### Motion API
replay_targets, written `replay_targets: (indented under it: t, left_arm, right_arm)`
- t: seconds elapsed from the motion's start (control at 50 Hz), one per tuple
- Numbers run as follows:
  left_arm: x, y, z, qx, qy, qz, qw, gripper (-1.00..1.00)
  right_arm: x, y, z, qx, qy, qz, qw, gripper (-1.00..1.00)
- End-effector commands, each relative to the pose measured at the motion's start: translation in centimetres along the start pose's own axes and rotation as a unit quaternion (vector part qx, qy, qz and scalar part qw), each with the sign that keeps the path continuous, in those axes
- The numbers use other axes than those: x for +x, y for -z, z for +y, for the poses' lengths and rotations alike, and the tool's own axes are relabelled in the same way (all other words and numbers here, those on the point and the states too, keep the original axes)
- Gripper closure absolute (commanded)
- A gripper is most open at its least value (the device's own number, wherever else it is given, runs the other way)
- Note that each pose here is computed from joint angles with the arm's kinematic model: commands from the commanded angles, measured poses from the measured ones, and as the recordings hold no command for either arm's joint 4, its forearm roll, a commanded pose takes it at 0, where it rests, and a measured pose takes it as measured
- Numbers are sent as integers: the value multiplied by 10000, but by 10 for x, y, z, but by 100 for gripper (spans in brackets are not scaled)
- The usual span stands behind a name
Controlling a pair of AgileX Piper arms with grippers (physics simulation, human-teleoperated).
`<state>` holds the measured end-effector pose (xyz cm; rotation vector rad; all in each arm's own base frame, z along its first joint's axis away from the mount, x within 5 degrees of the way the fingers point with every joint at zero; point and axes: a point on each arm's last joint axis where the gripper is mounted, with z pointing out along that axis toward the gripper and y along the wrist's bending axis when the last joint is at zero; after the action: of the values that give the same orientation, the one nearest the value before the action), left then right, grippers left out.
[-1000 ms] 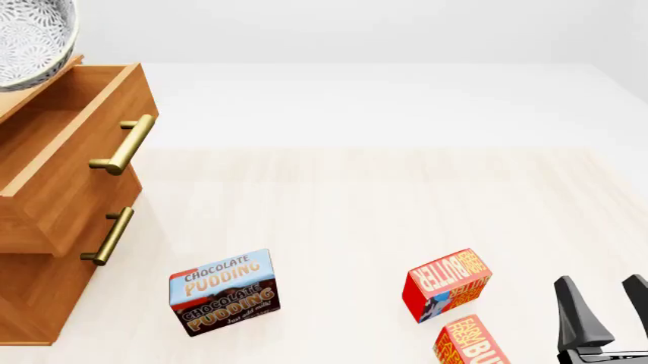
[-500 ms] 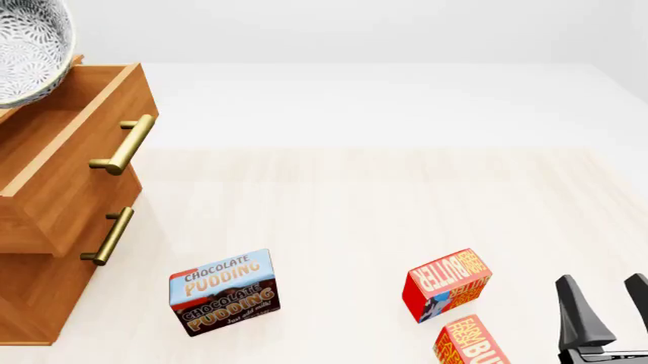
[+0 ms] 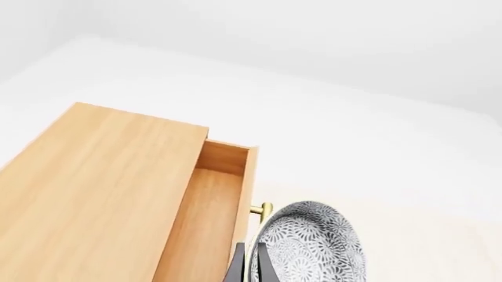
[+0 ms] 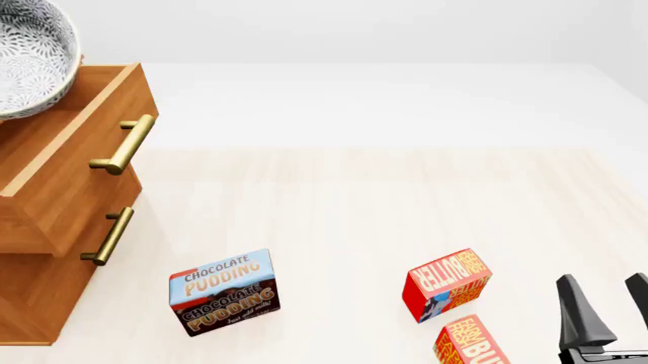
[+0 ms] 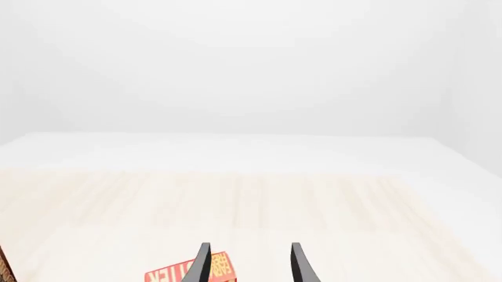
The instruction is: Put the bowl in the top drawer of the cabinet.
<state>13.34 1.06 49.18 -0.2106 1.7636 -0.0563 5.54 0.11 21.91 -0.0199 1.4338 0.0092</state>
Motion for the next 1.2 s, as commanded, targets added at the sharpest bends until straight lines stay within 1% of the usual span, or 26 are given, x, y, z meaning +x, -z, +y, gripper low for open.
replay_targets:
  t: [0.02, 0.04, 0.06, 0.08, 0.1, 0.12, 0.32, 0.42, 0.5, 0.56, 0.58, 0.62, 0.68, 0.7, 0.78, 0.8, 0.82, 0.86, 0.96, 1.08, 1.2]
  left_arm:
    - [2, -8, 6, -236, 252, 195, 9992, 100]
    - [3, -10, 7, -279, 326, 244, 9988, 100]
    - [1, -8, 6, -248, 301, 218, 9990, 100]
    - [1, -11, 9, -347, 313, 260, 9986, 100]
    - [1, -12, 9, -358, 341, 281, 9984, 100]
    - [0, -11, 8, -332, 373, 256, 9984, 100]
    - [-15, -10, 12, -513, 517, 129, 9973, 100]
    - [-21, -11, 13, -564, 570, 71, 9968, 100]
    - [-24, -15, 17, -686, 607, 50, 9958, 100]
    - [-26, -14, 18, -714, 708, 60, 9949, 100]
    - [-26, -17, 19, -752, 758, 89, 9942, 100]
    - [-21, -22, 20, -776, 1047, 213, 9912, 100]
    - [-18, -28, 25, -881, 1137, 248, 9893, 100]
    - [-17, -33, 28, -965, 1247, 304, 9870, 100]
    - [-21, -32, 30, -1031, 1396, 261, 9845, 100]
    - [-22, -32, 30, -1054, 1387, 267, 9844, 100]
    - [-25, -30, 30, -1055, 1377, 196, 9846, 100]
    - [-26, -32, 32, -1098, 1463, 213, 9829, 100]
    - [-25, -31, 32, -1096, 1571, 203, 9813, 100]
    - [-30, -30, 33, -1153, 1741, 116, 9779, 100]
    - [-28, -32, 37, -1239, 1869, 153, 9744, 100]
  right_arm:
    - [0, 0, 0, -5, 3, -1, 10000, -100]
    - [0, 0, 0, -5, 3, 1, 10000, -100]
    - [0, 0, 0, -6, 3, 1, 10000, -100]
    - [0, 0, 0, -3, 1, 0, 10000, -100]
    - [0, 0, 0, -7, 1, 0, 10000, -100]
    - [0, 0, 0, -10, 3, -2, 10000, -100]
    - [0, 0, 0, -2, 2, -4, 10000, -100]
    - [0, 0, 0, -6, 5, -3, 10000, -100]
    - [0, 0, 0, -3, 7, -3, 10000, -100]
    - [0, 0, 0, -17, 6, -1, 10000, -100]
    - [0, 0, 0, -19, 8, -2, 10000, -100]
    - [0, 0, 0, -15, 9, -5, 10000, -100]
    - [0, 0, 0, -12, 10, -12, 10000, -100]
    - [0, 0, 0, -10, 5, -2, 10000, -100]
    - [0, 0, 0, -20, 11, -2, 10000, -100]
    - [0, 0, 0, -10, 9, -1, 10000, -100]
    - [0, 0, 0, -15, 5, 2, 10000, -100]
    - [0, 0, 0, -26, 6, 1, 10000, -100]
    - [0, 0, 0, -24, 10, -1, 10000, -100]
    - [0, 0, 0, -24, 8, 4, 10000, -100]
    - [0, 0, 0, -24, 5, -2, 10000, -100]
